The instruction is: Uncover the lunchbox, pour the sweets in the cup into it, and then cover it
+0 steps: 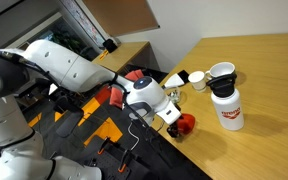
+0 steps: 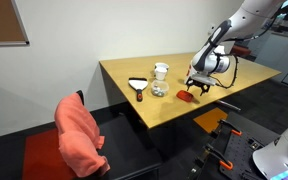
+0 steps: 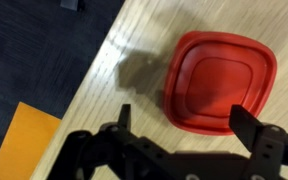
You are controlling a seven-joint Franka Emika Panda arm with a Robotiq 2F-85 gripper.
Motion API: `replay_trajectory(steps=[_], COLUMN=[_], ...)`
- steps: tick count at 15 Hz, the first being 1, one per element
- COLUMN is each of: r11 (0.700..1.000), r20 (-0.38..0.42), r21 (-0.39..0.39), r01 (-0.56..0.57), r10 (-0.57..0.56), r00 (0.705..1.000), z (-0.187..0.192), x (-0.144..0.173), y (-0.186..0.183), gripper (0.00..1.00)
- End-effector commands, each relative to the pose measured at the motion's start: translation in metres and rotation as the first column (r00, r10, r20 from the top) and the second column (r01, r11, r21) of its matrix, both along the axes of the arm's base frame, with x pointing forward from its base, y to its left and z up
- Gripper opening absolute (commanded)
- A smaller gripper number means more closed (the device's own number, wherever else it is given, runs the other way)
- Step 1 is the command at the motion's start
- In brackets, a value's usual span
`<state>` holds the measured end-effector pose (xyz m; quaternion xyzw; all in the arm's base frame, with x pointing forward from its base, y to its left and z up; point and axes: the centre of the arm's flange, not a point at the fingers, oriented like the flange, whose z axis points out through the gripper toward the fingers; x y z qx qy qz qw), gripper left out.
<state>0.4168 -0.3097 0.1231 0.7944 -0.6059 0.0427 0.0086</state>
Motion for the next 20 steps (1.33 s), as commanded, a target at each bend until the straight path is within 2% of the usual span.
replay_trajectory(steps=[1,4,8,13,20], r11=[0.999,0.998,0.999,0.999,0.999], r20=[0.021,0.052,0.106,0.053,0.007], r21=[-0.021,-0.036,-0.038,-0.031,-0.037], r01=[-0.043,-0.049,-0.019,0.013,-0.003], r10=[0.044,0.050,0.023,-0.011,0.003], r00=[0.999,0.997,0.994,0.999,1.000], z=[0.002,-0.005,-0.009,-0.010,-0.011], x=[-0.027,-0.032,-0.025,-0.025,-0.019], y=[0.017,0.021,0.026,0.022,0.015], gripper=[1.00,1.00,1.00,1.00,1.00])
